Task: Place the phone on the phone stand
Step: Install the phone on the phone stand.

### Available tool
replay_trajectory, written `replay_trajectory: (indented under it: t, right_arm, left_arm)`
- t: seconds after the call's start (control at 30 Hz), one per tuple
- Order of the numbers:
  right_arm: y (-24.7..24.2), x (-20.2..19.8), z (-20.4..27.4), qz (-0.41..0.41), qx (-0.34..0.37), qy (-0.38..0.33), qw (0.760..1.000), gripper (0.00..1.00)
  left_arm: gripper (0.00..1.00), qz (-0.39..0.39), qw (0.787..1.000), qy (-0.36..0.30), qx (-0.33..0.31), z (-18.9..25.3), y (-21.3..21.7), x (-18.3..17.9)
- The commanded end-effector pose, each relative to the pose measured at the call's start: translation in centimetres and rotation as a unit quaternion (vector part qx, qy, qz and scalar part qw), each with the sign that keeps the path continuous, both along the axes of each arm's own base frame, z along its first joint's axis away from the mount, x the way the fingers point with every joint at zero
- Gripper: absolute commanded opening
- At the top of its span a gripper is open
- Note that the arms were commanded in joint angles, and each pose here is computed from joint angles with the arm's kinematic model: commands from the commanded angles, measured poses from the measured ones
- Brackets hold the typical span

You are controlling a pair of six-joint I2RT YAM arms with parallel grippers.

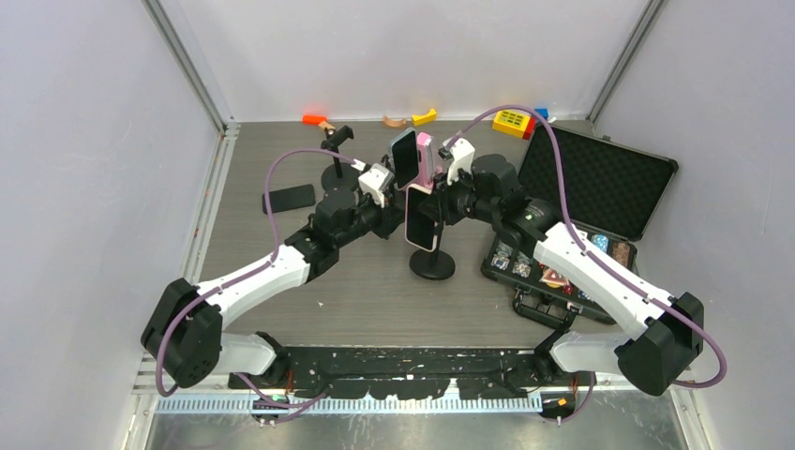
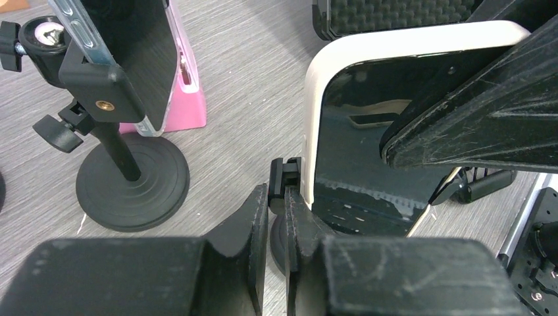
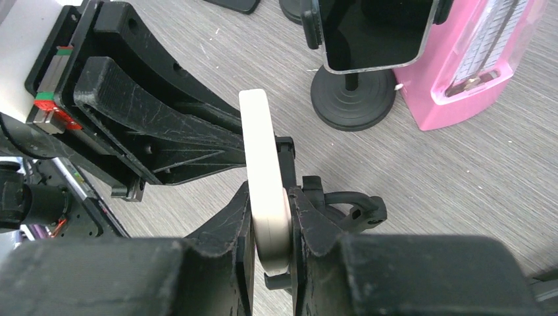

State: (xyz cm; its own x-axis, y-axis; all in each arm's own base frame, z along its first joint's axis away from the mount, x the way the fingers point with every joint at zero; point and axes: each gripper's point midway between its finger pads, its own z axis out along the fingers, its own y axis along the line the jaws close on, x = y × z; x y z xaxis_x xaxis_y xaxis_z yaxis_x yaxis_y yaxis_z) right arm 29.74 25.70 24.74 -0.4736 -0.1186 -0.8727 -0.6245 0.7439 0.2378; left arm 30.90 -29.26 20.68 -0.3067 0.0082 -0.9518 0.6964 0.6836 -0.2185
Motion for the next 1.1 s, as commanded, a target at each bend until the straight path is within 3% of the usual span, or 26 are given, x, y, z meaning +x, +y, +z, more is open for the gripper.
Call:
replay_trajectory:
  t: [0.0, 1.07]
  right_arm:
    - [-11.8, 4.9, -2.5, -0.239, -0.194, -0.043, 0.950, 0.00]
    - [-14.6, 4.9, -1.3, -0.310, -0.310, -0.104, 0.893, 0.00]
  left_arm:
    - [0.00, 0.044, 0.998, 0.002, 0.053, -1.5, 2.6, 0.5]
    - [0.00, 0.072, 0.994, -0.001, 0.086, -2.1, 3.0, 0.9]
